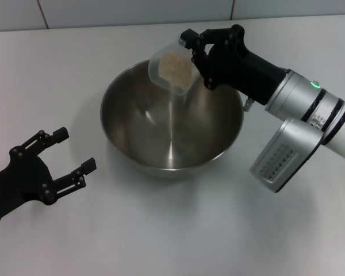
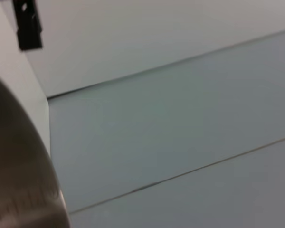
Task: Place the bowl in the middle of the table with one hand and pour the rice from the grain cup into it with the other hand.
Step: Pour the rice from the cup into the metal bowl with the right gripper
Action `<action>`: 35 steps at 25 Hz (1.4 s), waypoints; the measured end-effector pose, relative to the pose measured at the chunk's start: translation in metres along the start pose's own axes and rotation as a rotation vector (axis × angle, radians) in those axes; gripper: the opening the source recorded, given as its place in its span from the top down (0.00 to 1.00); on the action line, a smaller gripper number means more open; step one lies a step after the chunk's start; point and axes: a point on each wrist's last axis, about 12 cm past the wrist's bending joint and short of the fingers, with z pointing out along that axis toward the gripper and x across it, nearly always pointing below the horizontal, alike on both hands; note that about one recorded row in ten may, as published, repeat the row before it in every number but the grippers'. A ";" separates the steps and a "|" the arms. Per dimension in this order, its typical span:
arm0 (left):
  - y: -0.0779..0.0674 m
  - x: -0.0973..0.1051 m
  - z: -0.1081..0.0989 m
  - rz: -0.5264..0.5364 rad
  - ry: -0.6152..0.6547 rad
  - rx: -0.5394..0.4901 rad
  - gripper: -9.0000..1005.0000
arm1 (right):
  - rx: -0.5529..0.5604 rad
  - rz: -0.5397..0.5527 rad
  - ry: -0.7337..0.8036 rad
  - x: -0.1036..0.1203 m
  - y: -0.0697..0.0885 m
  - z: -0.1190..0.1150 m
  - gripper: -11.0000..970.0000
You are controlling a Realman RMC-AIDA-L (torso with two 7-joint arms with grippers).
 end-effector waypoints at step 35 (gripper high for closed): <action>-0.001 0.000 0.004 -0.010 -0.006 -0.001 0.14 | 0.011 -0.989 -0.131 -0.021 0.014 -0.007 0.98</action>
